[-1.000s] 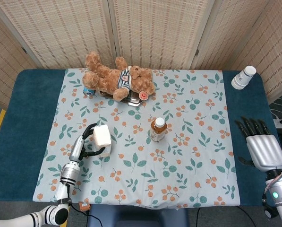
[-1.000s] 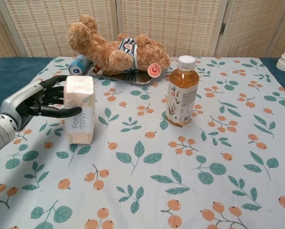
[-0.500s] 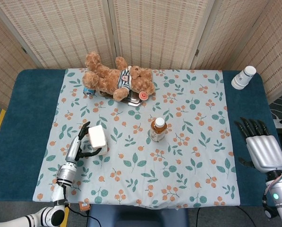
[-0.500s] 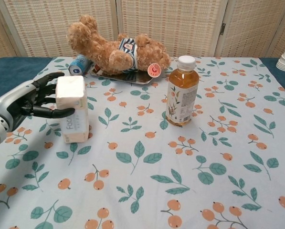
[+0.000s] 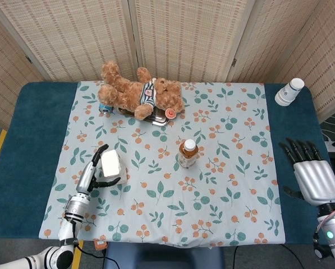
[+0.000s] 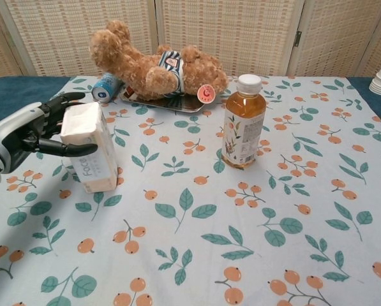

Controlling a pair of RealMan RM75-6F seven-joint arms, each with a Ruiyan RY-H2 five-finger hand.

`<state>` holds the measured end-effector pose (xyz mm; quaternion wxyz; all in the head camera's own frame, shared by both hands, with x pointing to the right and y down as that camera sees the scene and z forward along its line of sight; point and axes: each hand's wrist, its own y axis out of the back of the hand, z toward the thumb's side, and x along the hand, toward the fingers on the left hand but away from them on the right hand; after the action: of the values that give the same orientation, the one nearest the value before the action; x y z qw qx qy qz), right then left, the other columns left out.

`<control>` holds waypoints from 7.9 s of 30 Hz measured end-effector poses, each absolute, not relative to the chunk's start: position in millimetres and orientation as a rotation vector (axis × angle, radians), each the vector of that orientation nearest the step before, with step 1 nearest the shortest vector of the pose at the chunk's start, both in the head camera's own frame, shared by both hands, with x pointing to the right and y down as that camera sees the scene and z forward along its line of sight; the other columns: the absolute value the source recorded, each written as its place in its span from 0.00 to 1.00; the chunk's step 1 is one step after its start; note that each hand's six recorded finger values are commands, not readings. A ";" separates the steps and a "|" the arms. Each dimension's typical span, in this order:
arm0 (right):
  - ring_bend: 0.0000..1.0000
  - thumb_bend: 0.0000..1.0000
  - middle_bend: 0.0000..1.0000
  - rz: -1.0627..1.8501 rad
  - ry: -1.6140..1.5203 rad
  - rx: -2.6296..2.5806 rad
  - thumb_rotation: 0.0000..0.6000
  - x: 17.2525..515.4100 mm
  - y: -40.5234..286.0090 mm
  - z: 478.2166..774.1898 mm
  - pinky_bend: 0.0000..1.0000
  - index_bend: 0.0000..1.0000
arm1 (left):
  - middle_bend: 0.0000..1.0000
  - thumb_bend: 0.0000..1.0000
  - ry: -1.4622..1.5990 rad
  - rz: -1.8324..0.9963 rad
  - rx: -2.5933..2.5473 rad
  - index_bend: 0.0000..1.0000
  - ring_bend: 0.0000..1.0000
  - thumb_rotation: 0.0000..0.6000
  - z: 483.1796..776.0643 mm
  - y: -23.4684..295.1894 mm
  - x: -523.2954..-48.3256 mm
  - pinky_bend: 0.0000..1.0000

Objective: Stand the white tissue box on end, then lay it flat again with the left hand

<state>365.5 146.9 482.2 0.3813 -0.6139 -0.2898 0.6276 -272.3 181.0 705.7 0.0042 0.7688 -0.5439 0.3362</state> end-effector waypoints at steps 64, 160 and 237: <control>0.00 0.12 0.00 1.537 -0.807 -1.501 1.00 363.1 143.9 457.1 0.00 0.15 | 0.14 0.15 -0.764 2.621 2.498 0.01 0.00 1.00 572.8 114.3 -193.3 0.07; 0.00 0.12 0.00 1.668 -0.740 -1.519 1.00 374.5 139.2 484.0 0.00 0.14 | 0.55 0.20 -1.483 1.563 2.543 0.39 0.30 1.00 621.6 91.7 -204.0 0.33; 0.00 0.12 0.00 1.653 -0.735 -1.543 1.00 370.7 140.8 487.7 0.00 0.15 | 0.00 0.07 -1.463 1.193 2.591 0.00 0.00 1.00 727.1 159.5 -272.7 0.05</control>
<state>370.7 140.8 487.7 0.3727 -0.6023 -0.2868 0.6451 -272.7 159.5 727.1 -0.0319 0.8079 -0.4561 0.3719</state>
